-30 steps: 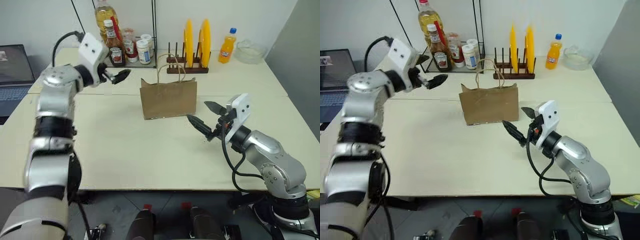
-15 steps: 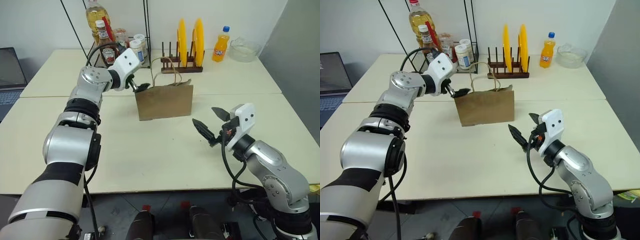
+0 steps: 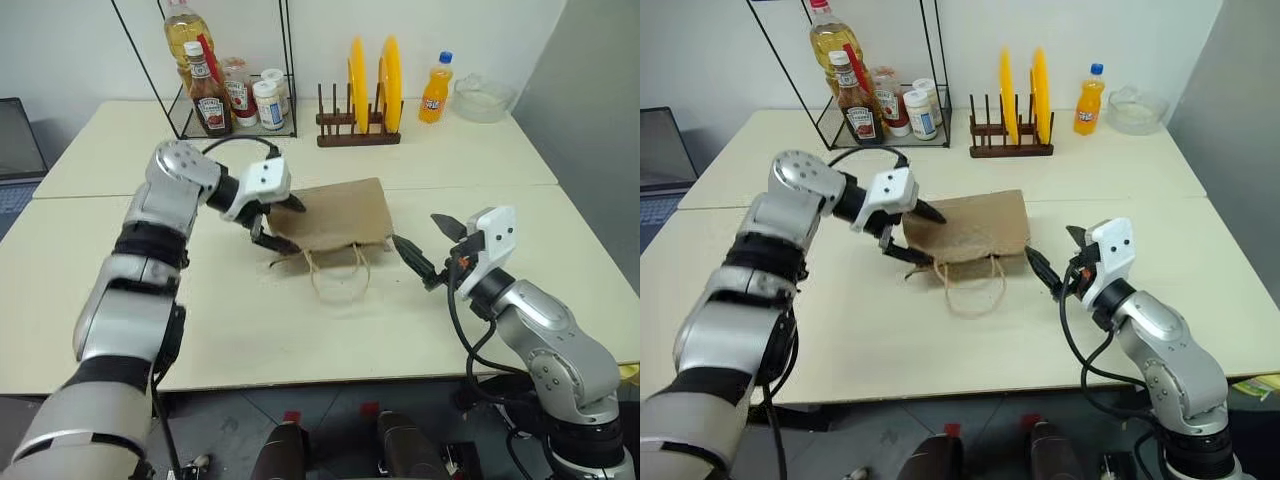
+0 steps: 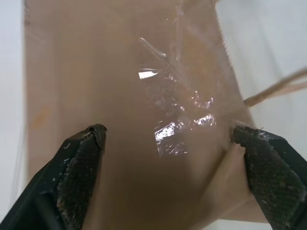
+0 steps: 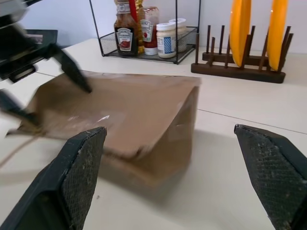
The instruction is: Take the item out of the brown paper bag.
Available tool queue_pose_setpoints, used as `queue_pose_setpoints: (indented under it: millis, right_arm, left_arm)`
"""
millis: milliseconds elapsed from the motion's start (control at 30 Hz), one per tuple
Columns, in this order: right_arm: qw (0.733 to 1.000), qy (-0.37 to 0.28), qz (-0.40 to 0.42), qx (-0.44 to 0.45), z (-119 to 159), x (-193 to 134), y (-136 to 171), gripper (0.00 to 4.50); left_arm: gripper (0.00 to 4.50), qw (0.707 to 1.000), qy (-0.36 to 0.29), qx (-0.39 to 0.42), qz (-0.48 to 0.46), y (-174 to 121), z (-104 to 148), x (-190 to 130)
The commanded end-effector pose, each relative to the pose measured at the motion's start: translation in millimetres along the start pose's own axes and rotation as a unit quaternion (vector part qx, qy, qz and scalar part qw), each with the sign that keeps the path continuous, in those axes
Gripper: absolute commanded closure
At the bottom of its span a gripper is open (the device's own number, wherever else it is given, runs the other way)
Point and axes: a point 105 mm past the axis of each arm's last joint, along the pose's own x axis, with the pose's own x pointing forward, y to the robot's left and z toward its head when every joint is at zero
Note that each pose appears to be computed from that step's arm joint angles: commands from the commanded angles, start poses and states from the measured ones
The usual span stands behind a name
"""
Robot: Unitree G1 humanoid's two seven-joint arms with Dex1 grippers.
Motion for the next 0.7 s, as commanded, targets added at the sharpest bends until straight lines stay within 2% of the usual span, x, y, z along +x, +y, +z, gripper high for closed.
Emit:
queue_pose_setpoints:
  millis: [33,167,233,300,367,433,567,700]
  right_arm:
    - [1.000,-0.023,-0.002,-0.020,11.6,-3.7,-6.6,0.00]
    - [0.999,-0.018,0.020,-0.033,11.3,-4.8,-7.4,0.00]
    - [0.997,-0.009,0.050,-0.055,10.7,-6.9,-5.3,0.00]
    - [0.991,0.007,0.099,-0.091,7.7,-10.9,1.0,0.00]
    - [0.979,0.026,0.157,-0.125,2.0,-16.7,9.6,0.00]
    - [0.963,0.045,0.217,-0.155,-5.9,-22.7,19.6,0.00]
    - [0.923,0.064,0.325,-0.195,-22.1,-31.0,41.8,0.00]
    - [0.890,0.071,0.404,-0.200,-38.0,-32.5,60.8,0.00]
  left_arm:
    - [0.02,0.999,-0.035,0.031,0.012,-11.0,41.1,-21.9]
    - [0.02,0.998,-0.044,0.033,0.041,-22.1,42.1,-41.9]
    - [0.02,0.998,-0.036,0.025,0.053,-32.2,32.8,-50.4]
    - [0.02,0.998,-0.010,0.018,0.062,-47.7,13.0,-54.5]
    - [0.02,0.998,0.003,-0.004,0.059,-70.5,-8.5,-53.5]
    - [0.02,0.997,-0.013,-0.046,0.059,-94.8,-23.5,-49.8]
    - [0.02,0.986,-0.058,-0.103,0.119,-122.5,-40.7,-37.8]
    - [0.02,0.975,-0.075,-0.165,0.131,-156.5,-51.0,-17.4]
